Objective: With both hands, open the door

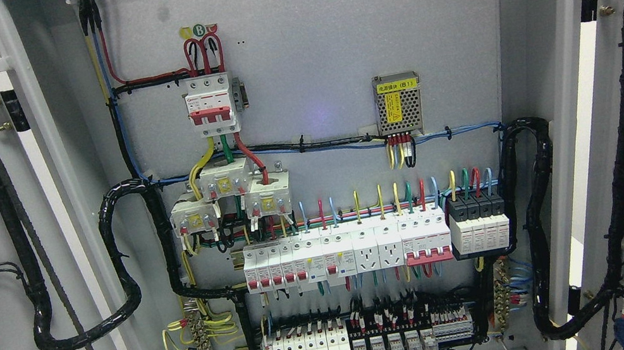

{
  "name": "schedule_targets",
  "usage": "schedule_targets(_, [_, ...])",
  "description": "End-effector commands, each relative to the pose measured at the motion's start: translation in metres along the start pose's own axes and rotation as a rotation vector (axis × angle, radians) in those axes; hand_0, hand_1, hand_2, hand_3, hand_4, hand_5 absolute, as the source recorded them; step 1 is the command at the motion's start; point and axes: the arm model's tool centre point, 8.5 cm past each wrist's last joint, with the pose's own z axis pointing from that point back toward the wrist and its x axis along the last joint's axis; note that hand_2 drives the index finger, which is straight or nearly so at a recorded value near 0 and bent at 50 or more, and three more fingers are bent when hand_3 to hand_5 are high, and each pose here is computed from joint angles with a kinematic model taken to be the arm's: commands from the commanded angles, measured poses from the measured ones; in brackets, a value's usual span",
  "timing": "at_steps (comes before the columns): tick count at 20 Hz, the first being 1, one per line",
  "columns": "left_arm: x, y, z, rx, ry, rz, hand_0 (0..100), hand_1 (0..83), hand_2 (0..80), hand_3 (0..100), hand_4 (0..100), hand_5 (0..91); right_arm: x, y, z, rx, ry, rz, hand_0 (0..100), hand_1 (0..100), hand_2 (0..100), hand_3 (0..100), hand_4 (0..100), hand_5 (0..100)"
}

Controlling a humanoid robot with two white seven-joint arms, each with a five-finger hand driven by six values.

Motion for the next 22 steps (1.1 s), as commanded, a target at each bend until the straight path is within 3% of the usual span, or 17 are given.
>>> schedule_targets(1, [-0.09,-0.036,0.028,-0.006,0.388,0.051,0,0.0,0.0,0,3,0.0,-0.058,0.027,0.016,-0.114,0.152,-0.071,11,0,0,0,0,0])
schedule_targets(9, [-0.109,-0.043,0.039,-0.015,0.603,0.066,0,0.0,0.0,0,3,0.0,-0.106,0.085,-0.003,-0.178,0.497,-0.315,11,0,0,0,0,0])
schedule_targets(14, [-0.11,-0.043,0.04,-0.017,0.662,0.063,0,0.0,0.0,0,3,0.0,-0.125,0.12,-0.003,-0.142,0.719,-0.441,11,0,0,0,0,0])
schedule_targets(22, [-0.112,-0.043,0.042,-0.023,0.698,0.046,0,0.0,0.0,0,3,0.0,-0.131,0.112,-0.005,-0.185,0.906,-0.274,11,0,0,0,0,0])
